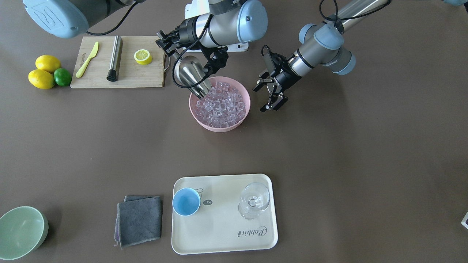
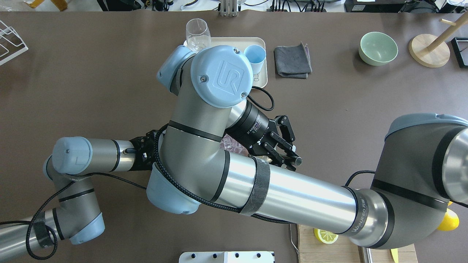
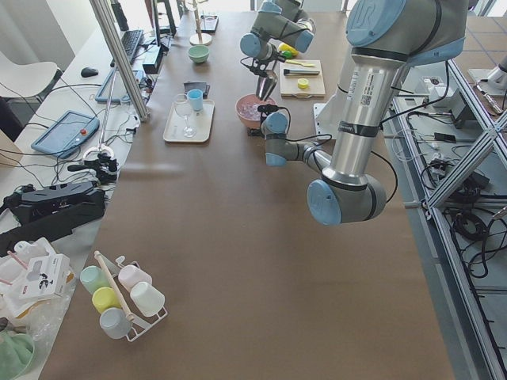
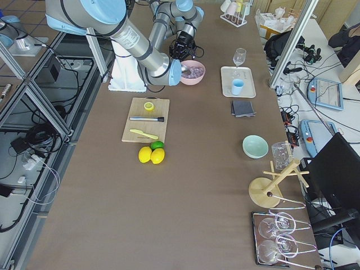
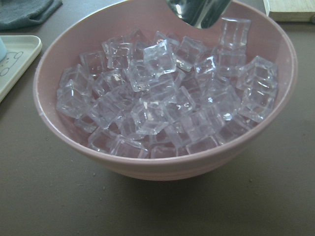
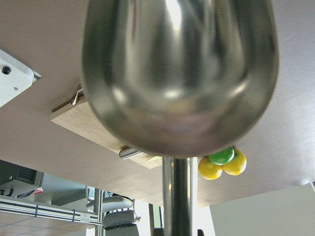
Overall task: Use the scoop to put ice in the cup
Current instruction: 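Lower the scoop into the ice cubes with the right gripper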
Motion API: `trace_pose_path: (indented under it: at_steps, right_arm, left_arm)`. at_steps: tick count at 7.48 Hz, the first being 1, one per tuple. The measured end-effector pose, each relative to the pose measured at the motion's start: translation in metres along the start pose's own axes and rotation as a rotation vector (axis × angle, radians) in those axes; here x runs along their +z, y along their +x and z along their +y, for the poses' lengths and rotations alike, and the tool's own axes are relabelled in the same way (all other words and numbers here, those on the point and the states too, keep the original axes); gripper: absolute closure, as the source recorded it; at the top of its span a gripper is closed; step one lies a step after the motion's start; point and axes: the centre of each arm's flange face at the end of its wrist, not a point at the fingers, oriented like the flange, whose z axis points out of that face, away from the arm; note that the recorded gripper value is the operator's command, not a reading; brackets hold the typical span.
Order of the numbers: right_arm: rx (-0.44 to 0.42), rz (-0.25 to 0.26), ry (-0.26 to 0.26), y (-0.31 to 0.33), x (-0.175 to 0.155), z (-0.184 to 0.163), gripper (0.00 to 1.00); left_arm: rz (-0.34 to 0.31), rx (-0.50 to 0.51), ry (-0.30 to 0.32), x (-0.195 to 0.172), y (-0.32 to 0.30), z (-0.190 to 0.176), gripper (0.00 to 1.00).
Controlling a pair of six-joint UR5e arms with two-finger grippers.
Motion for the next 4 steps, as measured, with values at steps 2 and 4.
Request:
trace_pose_path:
  at_steps: [2, 4]
  right_arm:
    - [0.006, 0.002, -0.019, 0.002, 0.003, -0.008, 1.00]
    - [0.008, 0.001, -0.027, 0.004, 0.006, -0.019, 1.00]
  left_arm:
    - [-0.016, 0.000, 0.001, 0.001, -0.002, -0.001, 0.01]
    - [-0.017, 0.000, 0.001, 0.001, -0.003, -0.001, 0.01]
